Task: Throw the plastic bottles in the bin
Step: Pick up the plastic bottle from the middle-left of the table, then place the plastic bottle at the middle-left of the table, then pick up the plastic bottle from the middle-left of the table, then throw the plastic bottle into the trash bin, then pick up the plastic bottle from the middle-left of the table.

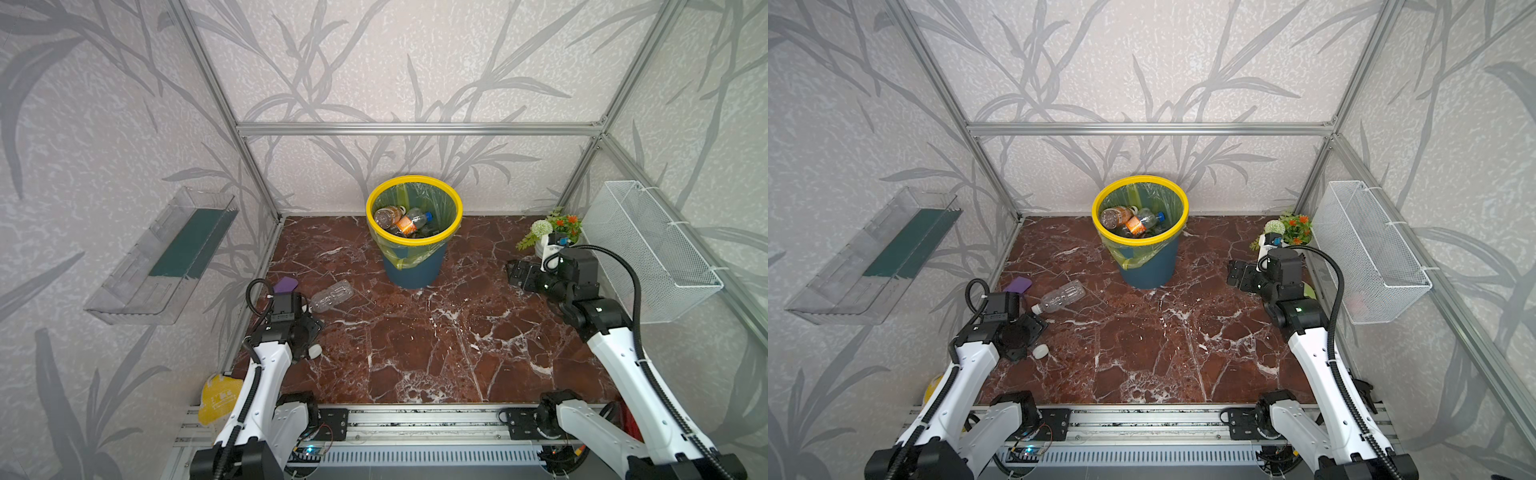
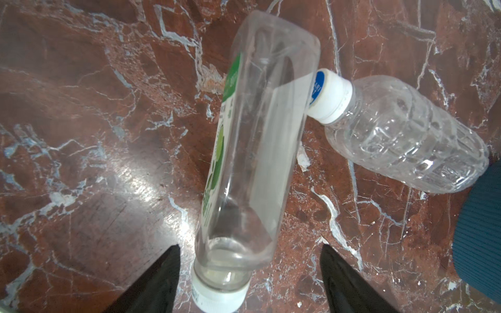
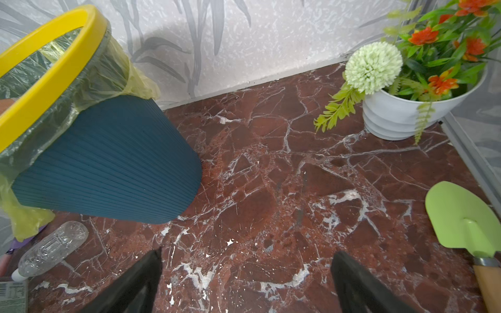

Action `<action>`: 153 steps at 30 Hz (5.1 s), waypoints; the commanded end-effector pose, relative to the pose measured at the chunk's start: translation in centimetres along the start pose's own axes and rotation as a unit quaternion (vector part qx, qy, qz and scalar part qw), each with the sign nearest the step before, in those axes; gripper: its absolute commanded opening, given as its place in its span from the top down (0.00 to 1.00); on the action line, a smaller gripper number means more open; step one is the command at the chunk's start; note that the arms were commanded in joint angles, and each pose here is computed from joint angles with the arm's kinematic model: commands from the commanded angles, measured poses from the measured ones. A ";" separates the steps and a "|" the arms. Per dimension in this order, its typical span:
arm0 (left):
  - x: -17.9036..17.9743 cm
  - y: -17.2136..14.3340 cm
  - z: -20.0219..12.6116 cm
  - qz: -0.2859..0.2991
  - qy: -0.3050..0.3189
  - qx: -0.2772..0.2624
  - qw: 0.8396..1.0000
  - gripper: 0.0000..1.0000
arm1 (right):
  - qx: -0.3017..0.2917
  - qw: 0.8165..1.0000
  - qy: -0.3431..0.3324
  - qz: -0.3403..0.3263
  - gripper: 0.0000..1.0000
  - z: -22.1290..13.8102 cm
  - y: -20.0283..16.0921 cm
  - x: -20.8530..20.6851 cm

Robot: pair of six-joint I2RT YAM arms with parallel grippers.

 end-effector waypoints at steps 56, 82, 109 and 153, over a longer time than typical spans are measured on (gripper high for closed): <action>-1.4 0.4 -0.5 0.011 -0.099 0.001 0.995 0.55 | 0.092 0.993 -0.066 0.038 0.08 3.6 -7.4 -5.7; -2.9 2.1 3.5 0.066 -0.059 0.067 0.994 0.38 | 0.097 0.992 -0.069 0.051 0.08 4.6 -8.3 -6.3; -14.7 12.3 -31.8 0.331 -0.322 -0.364 0.809 0.63 | 0.068 0.996 -0.031 0.055 0.09 3.6 -6.8 -4.9; -14.2 10.4 -1.4 0.783 -0.084 -0.032 0.616 0.12 | 0.115 0.990 0.016 0.074 0.09 6.0 -8.6 -4.5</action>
Point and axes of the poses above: each gripper's point midway between its finger pads, its own z axis out along the fingers, its own x axis along the line the jaws close on, y = z × x, the point moved 8 cm from there along -z, back along the fingers, and after that the axes turned 12 degrees about z, right-handed, at the moved point
